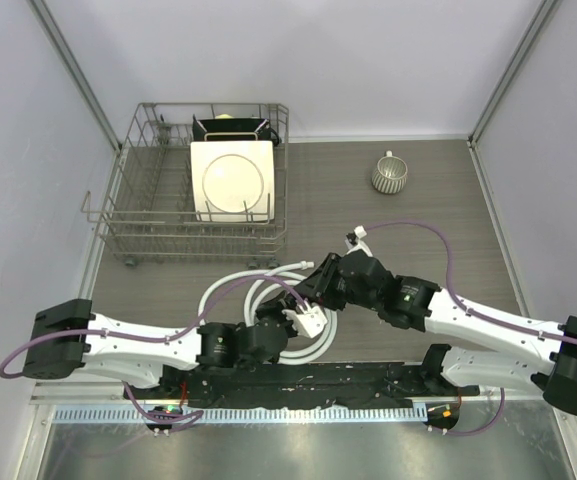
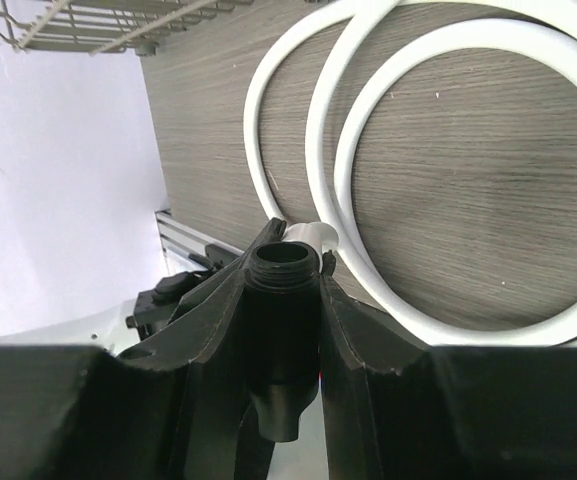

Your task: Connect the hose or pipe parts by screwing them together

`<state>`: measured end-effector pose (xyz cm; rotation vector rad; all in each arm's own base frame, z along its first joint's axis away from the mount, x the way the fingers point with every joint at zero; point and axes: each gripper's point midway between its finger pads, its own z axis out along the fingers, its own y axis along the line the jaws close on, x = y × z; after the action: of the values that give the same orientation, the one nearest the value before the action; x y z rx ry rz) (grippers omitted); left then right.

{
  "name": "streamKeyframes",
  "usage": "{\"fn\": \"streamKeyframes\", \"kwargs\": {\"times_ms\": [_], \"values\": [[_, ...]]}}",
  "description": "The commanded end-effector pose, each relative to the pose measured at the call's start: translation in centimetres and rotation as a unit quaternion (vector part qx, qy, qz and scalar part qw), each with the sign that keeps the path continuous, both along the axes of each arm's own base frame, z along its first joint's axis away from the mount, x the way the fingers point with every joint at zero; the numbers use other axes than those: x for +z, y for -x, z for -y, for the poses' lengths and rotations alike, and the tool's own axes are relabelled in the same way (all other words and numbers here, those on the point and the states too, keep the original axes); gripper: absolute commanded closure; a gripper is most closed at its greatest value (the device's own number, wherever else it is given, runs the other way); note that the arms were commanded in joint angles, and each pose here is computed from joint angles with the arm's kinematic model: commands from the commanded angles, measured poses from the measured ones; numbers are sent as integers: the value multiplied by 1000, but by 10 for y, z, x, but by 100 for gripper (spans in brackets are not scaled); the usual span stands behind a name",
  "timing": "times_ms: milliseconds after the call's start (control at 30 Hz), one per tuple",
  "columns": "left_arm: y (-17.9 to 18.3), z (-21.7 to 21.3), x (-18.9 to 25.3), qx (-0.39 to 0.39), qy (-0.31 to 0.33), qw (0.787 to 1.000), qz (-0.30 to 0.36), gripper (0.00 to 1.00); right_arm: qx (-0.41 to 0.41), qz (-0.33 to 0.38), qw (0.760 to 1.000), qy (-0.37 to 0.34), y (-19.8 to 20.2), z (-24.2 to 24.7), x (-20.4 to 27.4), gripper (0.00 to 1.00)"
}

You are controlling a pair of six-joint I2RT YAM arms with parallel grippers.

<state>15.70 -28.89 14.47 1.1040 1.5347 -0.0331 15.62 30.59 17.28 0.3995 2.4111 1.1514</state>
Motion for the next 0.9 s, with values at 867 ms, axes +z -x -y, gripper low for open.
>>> {"fn": "streamKeyframes", "kwargs": {"times_ms": [867], "values": [[6, 45, 62, 40, 123, 987, 94, 83, -41, -38, 973, -224, 9, -14, 51, 99]]}}
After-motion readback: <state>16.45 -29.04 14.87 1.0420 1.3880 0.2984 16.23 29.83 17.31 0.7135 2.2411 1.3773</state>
